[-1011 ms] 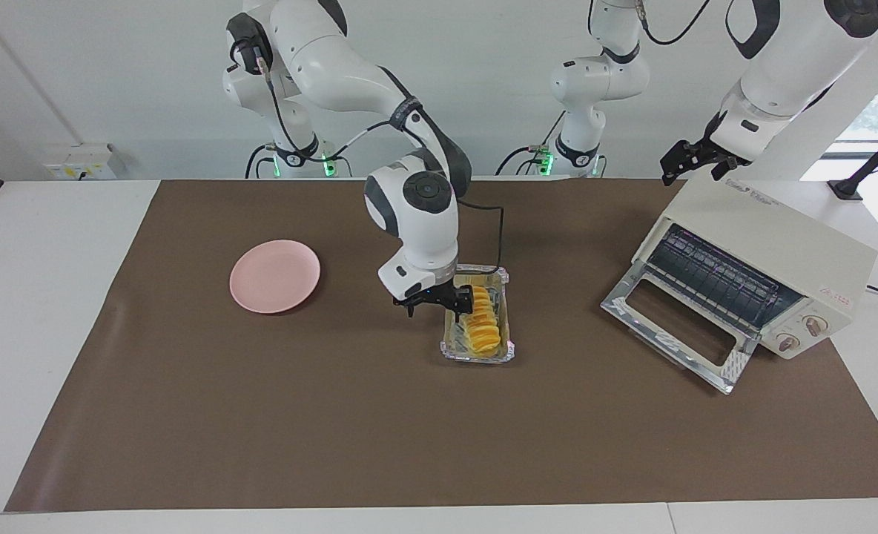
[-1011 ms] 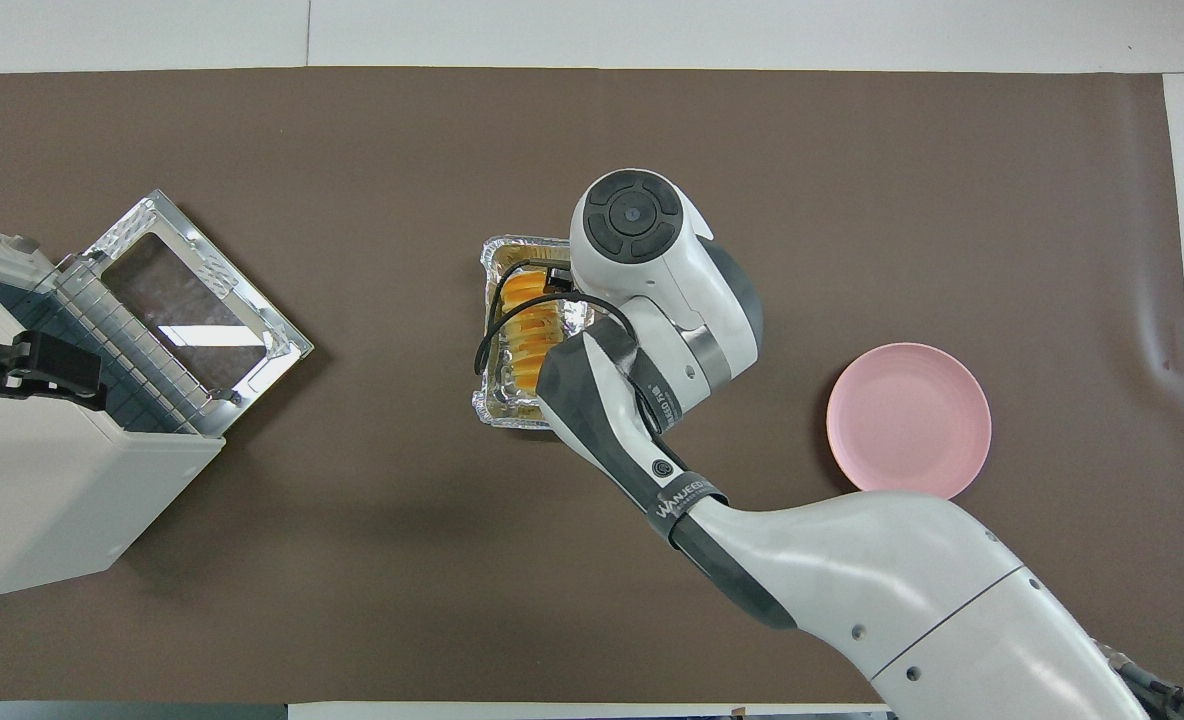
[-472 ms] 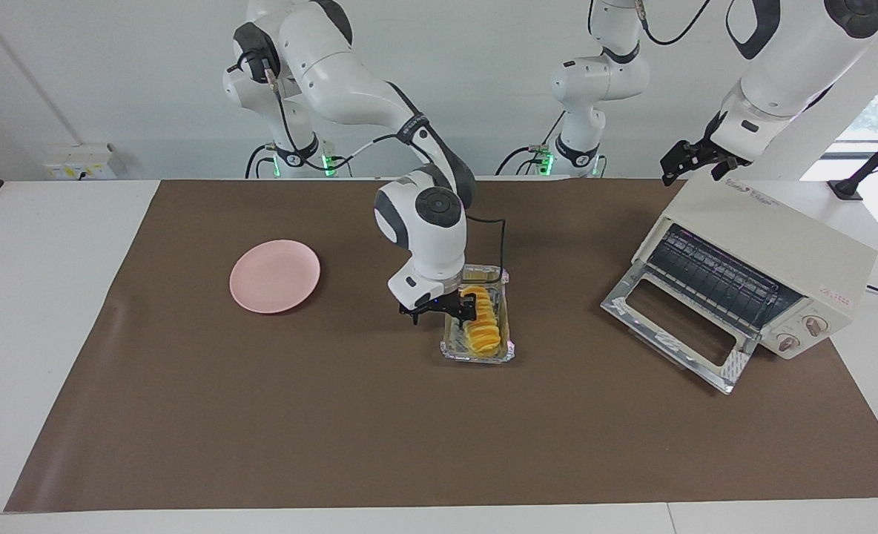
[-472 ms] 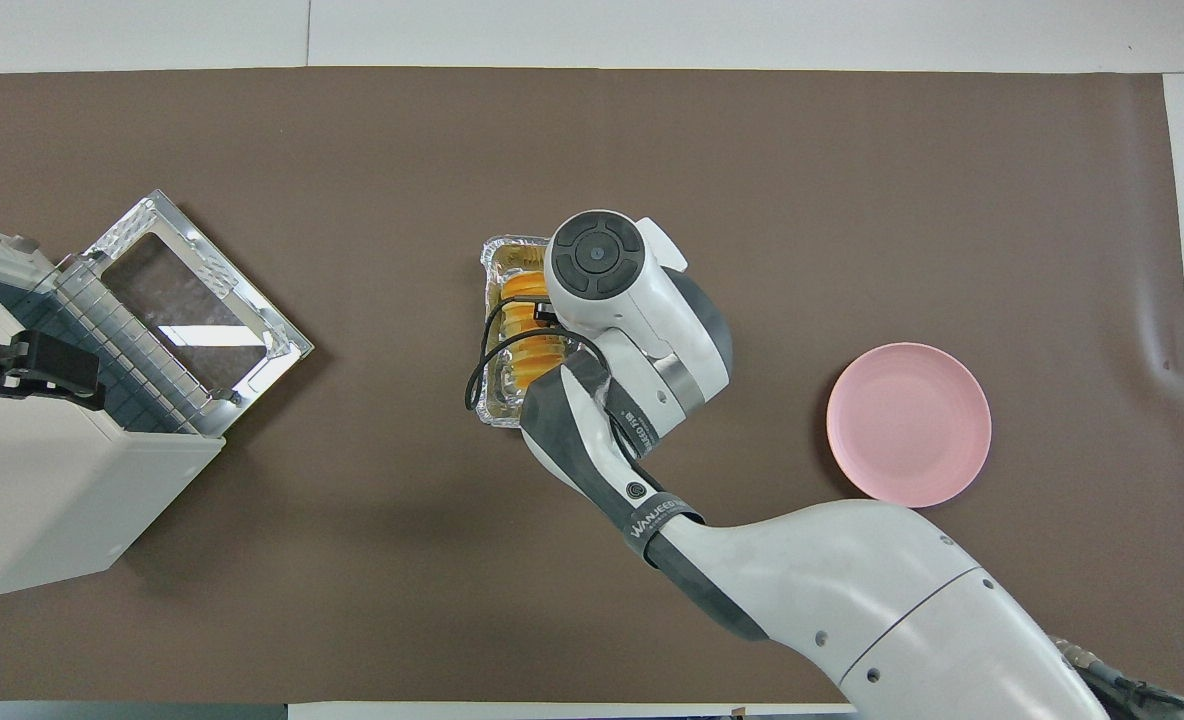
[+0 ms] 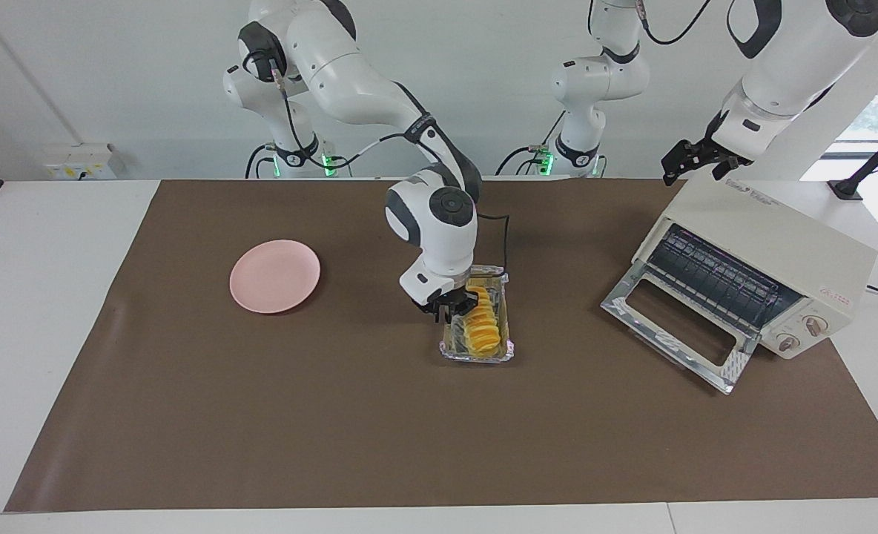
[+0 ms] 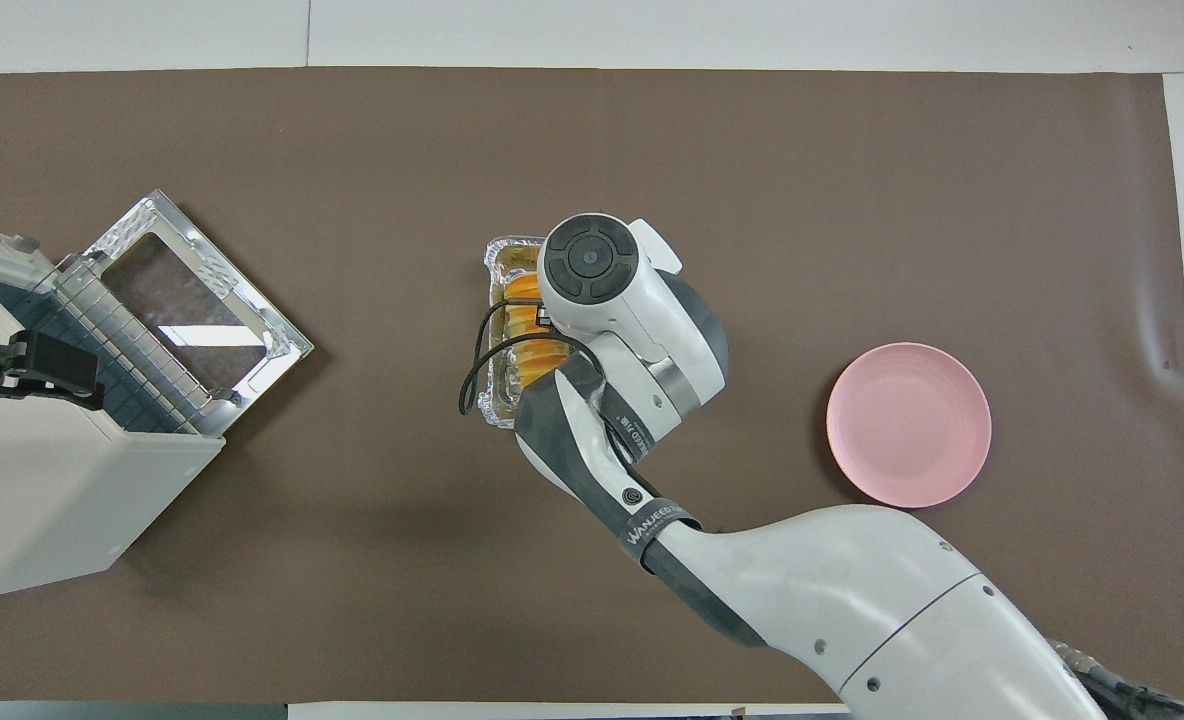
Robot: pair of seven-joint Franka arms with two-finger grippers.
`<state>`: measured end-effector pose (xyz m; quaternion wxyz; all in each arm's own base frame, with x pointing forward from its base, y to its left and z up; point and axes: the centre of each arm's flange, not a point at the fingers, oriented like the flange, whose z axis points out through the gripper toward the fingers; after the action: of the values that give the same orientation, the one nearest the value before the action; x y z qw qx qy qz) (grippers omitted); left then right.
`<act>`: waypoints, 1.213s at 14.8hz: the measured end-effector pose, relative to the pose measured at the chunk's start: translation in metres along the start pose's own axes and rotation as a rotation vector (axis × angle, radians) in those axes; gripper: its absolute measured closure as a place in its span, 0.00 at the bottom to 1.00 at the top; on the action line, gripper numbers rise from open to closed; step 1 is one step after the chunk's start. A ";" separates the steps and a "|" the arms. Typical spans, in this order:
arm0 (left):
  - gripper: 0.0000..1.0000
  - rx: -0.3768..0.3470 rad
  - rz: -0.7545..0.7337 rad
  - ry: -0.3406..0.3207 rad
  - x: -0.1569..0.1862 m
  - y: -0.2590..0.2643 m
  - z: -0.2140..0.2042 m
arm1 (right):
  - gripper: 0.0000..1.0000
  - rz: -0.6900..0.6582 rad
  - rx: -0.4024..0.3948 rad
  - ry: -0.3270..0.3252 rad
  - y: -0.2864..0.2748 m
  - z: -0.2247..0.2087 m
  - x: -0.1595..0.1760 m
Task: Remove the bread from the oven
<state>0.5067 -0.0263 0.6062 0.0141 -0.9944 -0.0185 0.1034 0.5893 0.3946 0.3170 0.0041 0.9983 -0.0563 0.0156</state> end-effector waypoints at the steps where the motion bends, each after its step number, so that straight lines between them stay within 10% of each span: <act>1: 0.00 0.000 0.000 0.000 0.000 0.000 0.000 | 0.98 0.001 0.002 0.003 0.000 -0.003 0.001; 9: 0.00 0.000 0.000 0.000 0.000 0.000 0.000 | 0.98 0.021 0.032 -0.094 0.089 -0.079 0.078; 18: 0.00 0.000 0.000 0.000 0.000 0.000 0.000 | 0.98 -0.108 0.080 -0.017 0.314 -0.074 0.174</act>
<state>0.5067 -0.0263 0.6062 0.0141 -0.9944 -0.0185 0.1033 0.7245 0.0642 0.3986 -0.0353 0.9993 -0.0018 0.0091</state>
